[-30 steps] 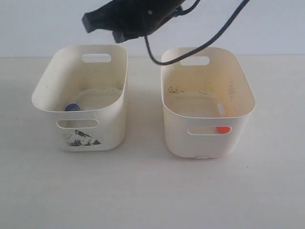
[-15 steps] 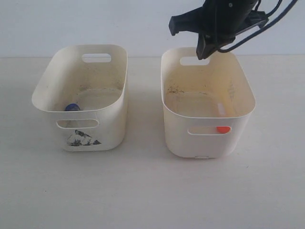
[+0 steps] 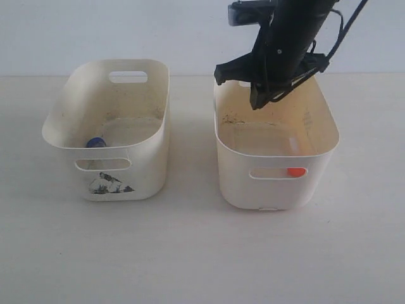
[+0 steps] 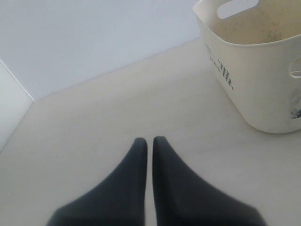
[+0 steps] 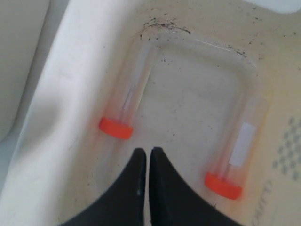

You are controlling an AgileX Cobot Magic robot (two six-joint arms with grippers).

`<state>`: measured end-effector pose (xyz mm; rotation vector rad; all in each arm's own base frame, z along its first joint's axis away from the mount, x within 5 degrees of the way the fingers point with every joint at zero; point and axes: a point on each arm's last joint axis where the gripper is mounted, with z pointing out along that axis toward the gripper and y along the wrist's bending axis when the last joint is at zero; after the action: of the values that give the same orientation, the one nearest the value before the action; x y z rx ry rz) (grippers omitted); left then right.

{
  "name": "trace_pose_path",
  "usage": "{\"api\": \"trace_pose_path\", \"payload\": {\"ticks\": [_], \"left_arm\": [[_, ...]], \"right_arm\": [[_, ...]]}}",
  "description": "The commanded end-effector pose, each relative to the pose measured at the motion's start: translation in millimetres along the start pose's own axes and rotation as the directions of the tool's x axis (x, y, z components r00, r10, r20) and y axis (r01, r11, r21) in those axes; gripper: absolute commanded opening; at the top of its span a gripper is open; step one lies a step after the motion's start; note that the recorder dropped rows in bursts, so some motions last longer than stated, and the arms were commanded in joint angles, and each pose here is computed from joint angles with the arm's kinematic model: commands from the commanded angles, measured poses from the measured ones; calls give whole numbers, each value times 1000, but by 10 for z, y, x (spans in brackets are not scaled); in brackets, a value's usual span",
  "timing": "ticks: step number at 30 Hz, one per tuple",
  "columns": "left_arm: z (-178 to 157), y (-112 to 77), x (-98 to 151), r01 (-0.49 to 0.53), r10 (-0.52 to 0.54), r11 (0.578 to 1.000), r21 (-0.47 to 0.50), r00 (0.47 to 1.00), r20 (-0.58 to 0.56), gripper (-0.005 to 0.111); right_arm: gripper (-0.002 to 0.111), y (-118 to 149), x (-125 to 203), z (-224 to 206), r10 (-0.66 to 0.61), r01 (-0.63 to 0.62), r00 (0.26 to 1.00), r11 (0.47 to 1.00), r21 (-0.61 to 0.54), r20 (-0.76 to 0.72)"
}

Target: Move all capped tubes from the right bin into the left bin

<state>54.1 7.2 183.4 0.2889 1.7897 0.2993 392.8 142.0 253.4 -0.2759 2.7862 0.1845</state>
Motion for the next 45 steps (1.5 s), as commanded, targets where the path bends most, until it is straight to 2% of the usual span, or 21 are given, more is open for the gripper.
{"api": "trace_pose_path", "payload": {"ticks": [1,6,9,11,27,36,45], "left_arm": [[-3,1,-16,11,-11,1000,5,1000,10,4],[-3,1,-16,11,-11,1000,5,1000,10,4],[-3,1,-16,11,-11,1000,5,1000,10,4],[-3,1,-16,11,-11,1000,5,1000,10,4],[-3,1,-16,11,-11,1000,5,1000,10,4],[-3,1,-16,11,-11,1000,5,1000,10,4],[-3,1,-16,11,-11,1000,5,1000,10,4]], "right_arm": [[2,-24,-41,225,91,-91,996,996,-9,0],[2,-57,-58,347,155,-156,988,987,-28,-5],[2,-240,-65,332,242,-245,969,966,-81,-41],[2,-296,-68,324,252,-256,967,962,-100,-49],[2,-341,-15,753,269,-279,956,957,-75,-121],[3,-343,-56,814,283,-290,956,953,-90,-79],[3,-357,11,1005,285,-296,949,952,-73,-139]]}}
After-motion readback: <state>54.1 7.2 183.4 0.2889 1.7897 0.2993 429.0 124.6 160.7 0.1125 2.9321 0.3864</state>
